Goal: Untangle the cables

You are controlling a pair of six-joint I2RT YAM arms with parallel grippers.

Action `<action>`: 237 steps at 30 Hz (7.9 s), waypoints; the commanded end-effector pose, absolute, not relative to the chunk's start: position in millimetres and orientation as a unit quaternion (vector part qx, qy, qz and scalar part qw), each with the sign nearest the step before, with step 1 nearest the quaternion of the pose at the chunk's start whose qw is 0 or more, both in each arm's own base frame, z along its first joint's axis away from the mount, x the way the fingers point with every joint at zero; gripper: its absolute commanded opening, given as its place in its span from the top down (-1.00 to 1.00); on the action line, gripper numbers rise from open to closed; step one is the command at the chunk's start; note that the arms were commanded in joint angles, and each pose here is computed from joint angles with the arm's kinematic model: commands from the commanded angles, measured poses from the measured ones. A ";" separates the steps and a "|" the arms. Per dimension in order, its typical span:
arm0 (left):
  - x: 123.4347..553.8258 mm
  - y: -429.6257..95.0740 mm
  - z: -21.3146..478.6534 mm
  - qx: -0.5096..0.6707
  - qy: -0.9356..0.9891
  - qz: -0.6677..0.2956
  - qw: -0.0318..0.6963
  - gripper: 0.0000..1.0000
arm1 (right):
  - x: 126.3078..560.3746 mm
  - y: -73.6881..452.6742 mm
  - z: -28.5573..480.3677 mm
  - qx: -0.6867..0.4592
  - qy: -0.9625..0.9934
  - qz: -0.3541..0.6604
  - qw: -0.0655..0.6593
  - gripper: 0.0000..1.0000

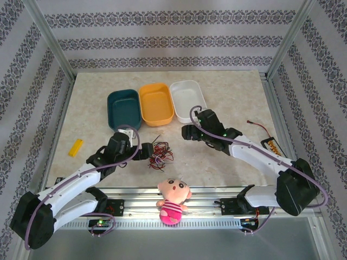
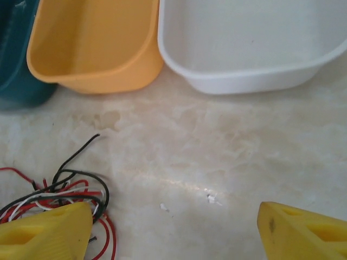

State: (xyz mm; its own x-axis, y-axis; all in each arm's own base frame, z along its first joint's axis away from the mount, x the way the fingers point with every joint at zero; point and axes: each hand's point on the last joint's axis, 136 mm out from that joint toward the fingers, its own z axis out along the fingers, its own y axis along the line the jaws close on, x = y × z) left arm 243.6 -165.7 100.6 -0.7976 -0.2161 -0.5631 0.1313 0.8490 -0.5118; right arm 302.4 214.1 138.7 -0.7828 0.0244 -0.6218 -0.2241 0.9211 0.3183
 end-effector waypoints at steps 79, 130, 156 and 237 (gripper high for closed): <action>313.3 -283.9 86.0 0.199 0.844 -0.430 0.252 0.88 | 302.7 255.9 86.4 -0.178 0.930 0.201 0.253 0.28; 302.0 -266.0 112.4 0.192 0.845 -0.406 0.290 0.95 | 287.1 228.4 128.5 -0.077 0.929 0.225 0.285 0.34; 314.1 -286.4 148.7 0.240 0.788 -0.450 0.345 1.00 | 301.1 258.3 136.0 -0.177 0.908 0.264 0.271 0.42; 311.2 -276.7 140.0 0.227 0.807 -0.427 0.340 -0.10 | 295.4 240.8 189.6 -0.170 0.894 0.197 0.365 1.00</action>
